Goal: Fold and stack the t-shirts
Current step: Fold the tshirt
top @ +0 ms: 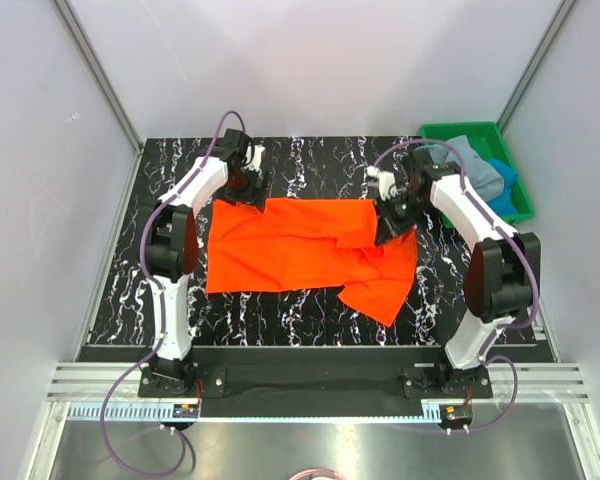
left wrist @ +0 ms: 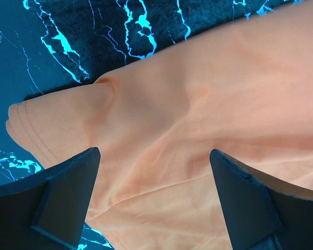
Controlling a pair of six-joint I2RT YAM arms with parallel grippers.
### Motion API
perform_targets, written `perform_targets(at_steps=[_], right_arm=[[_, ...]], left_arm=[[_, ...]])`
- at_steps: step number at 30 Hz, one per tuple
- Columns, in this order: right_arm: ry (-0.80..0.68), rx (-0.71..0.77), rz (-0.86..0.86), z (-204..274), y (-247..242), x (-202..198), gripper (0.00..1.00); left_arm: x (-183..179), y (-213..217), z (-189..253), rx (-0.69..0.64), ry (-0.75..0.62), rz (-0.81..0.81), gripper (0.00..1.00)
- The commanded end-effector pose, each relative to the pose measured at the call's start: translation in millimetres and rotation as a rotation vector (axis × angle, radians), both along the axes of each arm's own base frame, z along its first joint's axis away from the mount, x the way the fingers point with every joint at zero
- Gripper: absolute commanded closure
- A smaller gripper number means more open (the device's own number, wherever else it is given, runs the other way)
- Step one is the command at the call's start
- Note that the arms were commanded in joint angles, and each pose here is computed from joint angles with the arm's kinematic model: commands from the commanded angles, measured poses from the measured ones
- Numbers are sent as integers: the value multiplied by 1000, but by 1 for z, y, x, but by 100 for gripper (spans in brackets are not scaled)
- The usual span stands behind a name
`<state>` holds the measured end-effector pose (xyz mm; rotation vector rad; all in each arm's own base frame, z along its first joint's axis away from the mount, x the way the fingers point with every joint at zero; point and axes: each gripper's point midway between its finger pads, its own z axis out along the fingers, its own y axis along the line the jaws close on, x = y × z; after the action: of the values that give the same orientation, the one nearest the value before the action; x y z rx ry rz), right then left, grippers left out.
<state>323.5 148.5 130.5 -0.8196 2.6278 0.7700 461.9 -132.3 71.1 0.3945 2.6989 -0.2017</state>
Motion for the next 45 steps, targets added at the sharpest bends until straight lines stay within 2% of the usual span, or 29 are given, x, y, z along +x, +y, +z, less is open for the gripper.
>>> perform_targets(at_steps=[1,2,3,6,10,14,19,24,32,45], right_arm=[[60,24,8,-3,4,-31,92],[64,15,9,-5,2,-36,83],[69,13,12,-6,1,-39,57],[53,-16,33,-10,-4,-37,42],[-18,-27,38,0,-2,-11,41],[-65,-57,-41,-6,-8,27,41],[-67,-12,-250,-15,-31,94,43],[-45,-10,-395,-20,-63,129,46],[47,1,-487,-40,-101,121,50],[169,14,-494,-83,-101,109,50]], left_arm=[[12,-7,35,-45,-94,1,7],[12,-7,36,-45,-96,1,7],[13,-7,37,-46,-99,1,7],[12,-7,38,-47,-100,1,7],[10,-6,38,-44,-100,1,7],[4,-5,33,-38,-83,-5,7],[-5,0,23,-19,-46,-8,7],[-13,3,31,-8,-55,-24,6],[-15,10,10,36,-20,-24,6],[-8,11,8,52,-21,-27,5]])
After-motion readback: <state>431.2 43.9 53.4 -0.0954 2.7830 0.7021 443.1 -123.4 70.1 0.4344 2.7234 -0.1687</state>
